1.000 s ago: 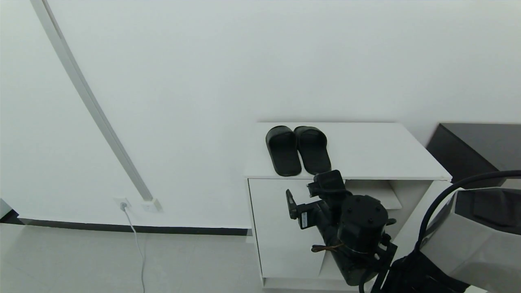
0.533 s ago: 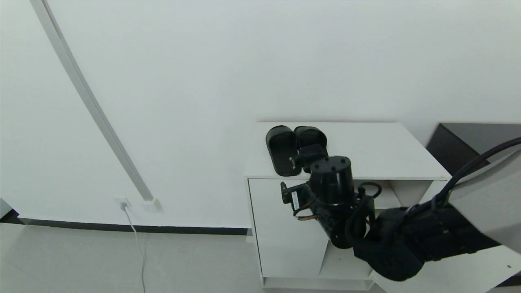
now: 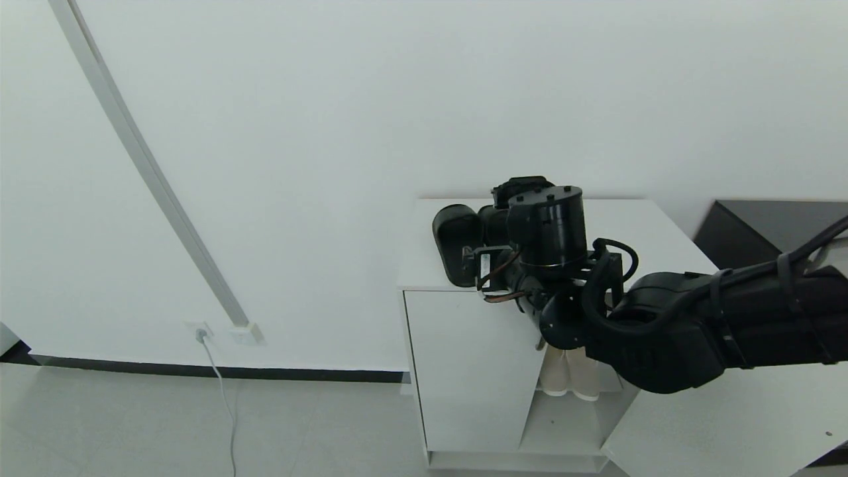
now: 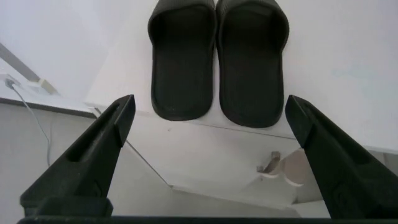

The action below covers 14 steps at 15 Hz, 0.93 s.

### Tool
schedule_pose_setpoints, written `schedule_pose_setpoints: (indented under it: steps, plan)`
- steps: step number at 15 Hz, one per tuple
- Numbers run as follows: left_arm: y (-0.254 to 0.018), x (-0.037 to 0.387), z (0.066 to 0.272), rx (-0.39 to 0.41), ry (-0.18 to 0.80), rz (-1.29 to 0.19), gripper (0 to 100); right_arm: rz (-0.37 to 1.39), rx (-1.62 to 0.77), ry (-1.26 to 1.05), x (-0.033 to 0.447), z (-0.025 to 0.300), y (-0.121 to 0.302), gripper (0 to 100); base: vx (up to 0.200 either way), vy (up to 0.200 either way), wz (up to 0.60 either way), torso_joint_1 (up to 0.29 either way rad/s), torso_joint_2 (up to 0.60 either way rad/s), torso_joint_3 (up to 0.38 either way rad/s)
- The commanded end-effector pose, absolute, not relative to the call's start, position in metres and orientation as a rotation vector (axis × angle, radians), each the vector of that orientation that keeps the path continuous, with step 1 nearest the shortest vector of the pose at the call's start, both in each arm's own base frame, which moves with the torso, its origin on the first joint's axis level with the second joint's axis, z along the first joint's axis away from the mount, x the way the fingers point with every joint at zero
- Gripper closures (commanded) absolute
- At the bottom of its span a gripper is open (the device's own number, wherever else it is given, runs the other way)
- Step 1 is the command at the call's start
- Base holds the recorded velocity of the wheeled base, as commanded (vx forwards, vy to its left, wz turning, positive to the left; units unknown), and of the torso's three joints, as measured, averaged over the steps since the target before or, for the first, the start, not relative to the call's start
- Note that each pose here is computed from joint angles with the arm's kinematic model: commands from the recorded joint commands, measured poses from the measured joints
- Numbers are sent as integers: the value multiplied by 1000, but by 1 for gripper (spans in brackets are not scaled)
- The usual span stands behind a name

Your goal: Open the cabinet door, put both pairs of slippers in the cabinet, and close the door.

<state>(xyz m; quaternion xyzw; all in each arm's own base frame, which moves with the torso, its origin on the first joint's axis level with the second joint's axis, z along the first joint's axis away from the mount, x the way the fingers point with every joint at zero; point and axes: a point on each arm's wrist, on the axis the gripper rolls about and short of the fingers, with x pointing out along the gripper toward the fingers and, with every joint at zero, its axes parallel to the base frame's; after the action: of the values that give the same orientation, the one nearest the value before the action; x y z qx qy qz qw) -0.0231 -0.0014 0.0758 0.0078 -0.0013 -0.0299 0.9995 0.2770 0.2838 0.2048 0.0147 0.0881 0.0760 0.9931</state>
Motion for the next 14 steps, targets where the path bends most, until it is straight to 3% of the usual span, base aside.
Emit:
schedule_pose_setpoints:
  steps: [1, 8, 14]
  plan:
    - [-1, -23, 76, 15, 0, -60, 100, 145, 23, 187, 280, 199, 285, 0, 200, 0, 0, 7, -2, 2]
    - [-1, -23, 76, 15, 0, -60, 100, 136, 0, 236, 282, 164, 285, 0, 200, 0, 0, 3, -2, 4]
    - [-1, -23, 76, 14, -2, -60, 100, 146, 0, 260, 297, 137, 289, 0, 0, 0, 0, 0, 0, 0]
